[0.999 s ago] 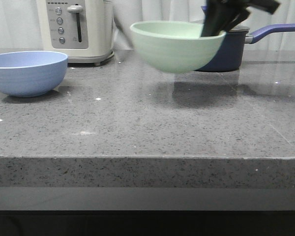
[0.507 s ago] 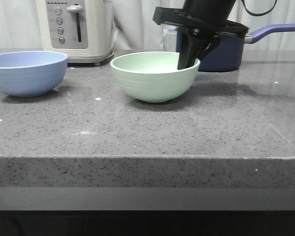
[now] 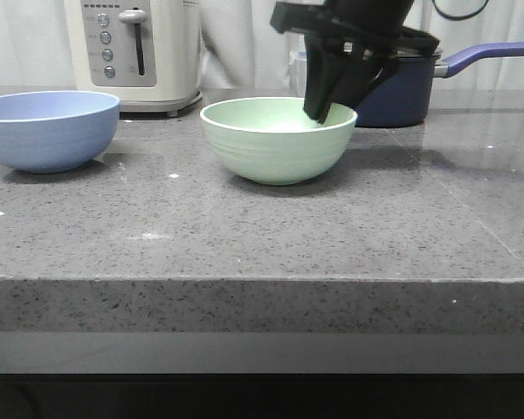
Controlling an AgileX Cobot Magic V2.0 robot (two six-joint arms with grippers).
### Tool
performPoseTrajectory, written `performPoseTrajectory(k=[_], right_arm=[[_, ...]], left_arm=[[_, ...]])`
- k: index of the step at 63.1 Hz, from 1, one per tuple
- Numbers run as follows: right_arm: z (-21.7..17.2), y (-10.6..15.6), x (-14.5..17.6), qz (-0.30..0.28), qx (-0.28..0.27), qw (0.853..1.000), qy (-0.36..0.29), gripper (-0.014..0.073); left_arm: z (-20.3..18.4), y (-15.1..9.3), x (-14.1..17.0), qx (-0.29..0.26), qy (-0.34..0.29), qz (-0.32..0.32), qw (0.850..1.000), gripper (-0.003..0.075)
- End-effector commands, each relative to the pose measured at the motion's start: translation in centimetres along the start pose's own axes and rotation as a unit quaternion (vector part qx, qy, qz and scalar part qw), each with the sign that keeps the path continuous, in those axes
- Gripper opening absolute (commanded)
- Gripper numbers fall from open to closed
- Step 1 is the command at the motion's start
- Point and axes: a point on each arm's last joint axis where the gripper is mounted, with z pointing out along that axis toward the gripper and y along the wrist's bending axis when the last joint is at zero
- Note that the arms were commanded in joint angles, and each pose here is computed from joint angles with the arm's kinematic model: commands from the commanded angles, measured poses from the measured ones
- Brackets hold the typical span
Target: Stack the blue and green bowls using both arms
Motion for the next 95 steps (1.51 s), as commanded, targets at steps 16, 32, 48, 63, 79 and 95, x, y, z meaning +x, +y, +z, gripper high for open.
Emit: performPoseTrajectory(k=[16,32,48,63,79,95], right_arm=[[-10.7,1.3,2.2,-0.065,0.033,0.988,-0.137,0.0293],[-12.2,1.1,7.3,-0.098,0.047,0.985,-0.131,0.0292],[-9.8,0.6,11.0,-0.107,0.035,0.985,-0.130,0.0181],[-7.4,0.5,11.8,-0.102,0.011,0.981,-0.164,-0.0058],[-5.4,0.8,11.2,-0.131,-0.021,0.979,-0.157,-0.0059],[-4.1,0.4,10.5,-0.127,-0.011,0.978,-0.165,-0.0063]], left_arm=[[-0.2,-0.1,-1.4,0.005,-0.045,-0.004,0.999,0.0473],[-0.2,-0.1,-1.4,0.005,-0.045,-0.004,0.999,0.0473],[-0.2,-0.1,-1.4,0.005,-0.045,-0.004,0.999,0.0473],[-0.2,-0.1,-1.4,0.005,-0.045,-0.004,0.999,0.0473],[-0.2,-0.1,-1.4,0.005,-0.045,-0.004,0.999,0.0473],[-0.2,-0.1,-1.4,0.005,-0.047,-0.004,0.999,0.0473]])
